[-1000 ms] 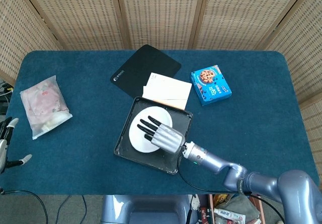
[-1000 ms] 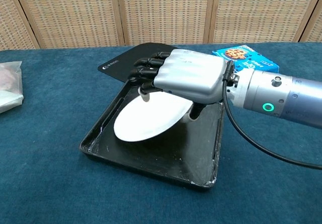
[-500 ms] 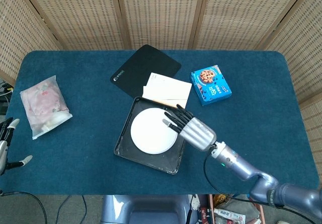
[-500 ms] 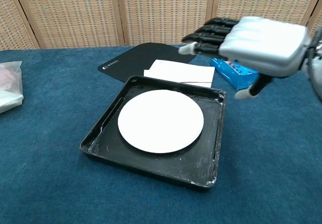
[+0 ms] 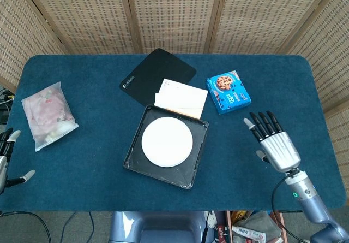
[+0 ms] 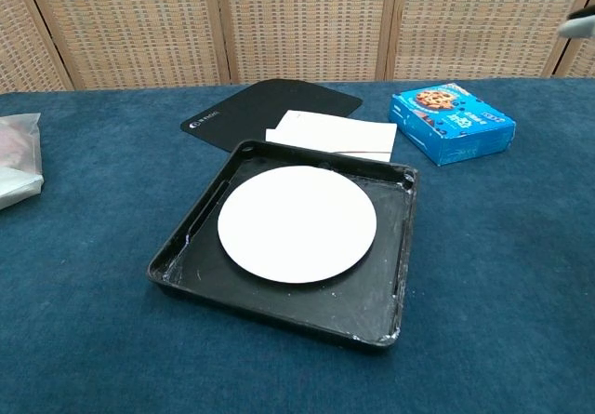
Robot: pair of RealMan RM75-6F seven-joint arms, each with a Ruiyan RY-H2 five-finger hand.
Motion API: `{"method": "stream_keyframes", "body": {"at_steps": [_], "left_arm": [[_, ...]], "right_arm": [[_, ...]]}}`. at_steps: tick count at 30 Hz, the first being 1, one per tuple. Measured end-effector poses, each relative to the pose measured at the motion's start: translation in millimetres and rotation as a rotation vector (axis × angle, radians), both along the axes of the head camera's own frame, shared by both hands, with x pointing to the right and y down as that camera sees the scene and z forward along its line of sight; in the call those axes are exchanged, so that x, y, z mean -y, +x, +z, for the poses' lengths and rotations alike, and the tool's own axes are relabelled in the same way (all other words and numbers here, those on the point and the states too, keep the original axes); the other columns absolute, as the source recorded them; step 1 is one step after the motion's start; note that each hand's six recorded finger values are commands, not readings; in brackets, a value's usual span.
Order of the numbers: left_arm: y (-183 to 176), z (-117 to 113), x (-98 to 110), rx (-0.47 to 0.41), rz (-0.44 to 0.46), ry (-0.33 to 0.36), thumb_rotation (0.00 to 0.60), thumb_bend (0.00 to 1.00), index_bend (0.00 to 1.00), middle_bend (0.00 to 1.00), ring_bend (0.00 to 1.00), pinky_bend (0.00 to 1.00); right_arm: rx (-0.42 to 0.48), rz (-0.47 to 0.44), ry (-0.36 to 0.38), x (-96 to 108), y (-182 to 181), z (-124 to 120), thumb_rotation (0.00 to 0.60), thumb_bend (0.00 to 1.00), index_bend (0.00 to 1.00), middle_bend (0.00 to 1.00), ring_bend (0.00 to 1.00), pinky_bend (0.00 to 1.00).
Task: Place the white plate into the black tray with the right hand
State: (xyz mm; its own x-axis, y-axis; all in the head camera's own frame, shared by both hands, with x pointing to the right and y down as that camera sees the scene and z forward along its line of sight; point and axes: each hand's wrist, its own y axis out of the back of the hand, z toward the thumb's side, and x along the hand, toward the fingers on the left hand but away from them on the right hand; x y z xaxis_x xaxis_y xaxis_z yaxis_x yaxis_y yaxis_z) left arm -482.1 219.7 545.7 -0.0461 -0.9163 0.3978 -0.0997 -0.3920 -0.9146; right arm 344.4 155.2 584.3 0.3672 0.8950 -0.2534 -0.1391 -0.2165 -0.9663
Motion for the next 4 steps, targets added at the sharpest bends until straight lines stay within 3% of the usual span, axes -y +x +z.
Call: {"method": "stream_keyframes", "body": {"at_steps": [4], "left_arm": [[4, 1, -4, -0.002, 0.012, 0.004, 0.6, 0.0, 0.0, 0.0, 0.0, 0.0]], "right_arm": [[0.087, 0.183, -0.037, -23, 36, -5, 0.6, 0.0, 0.0, 0.0, 0.0, 0.0]]}}
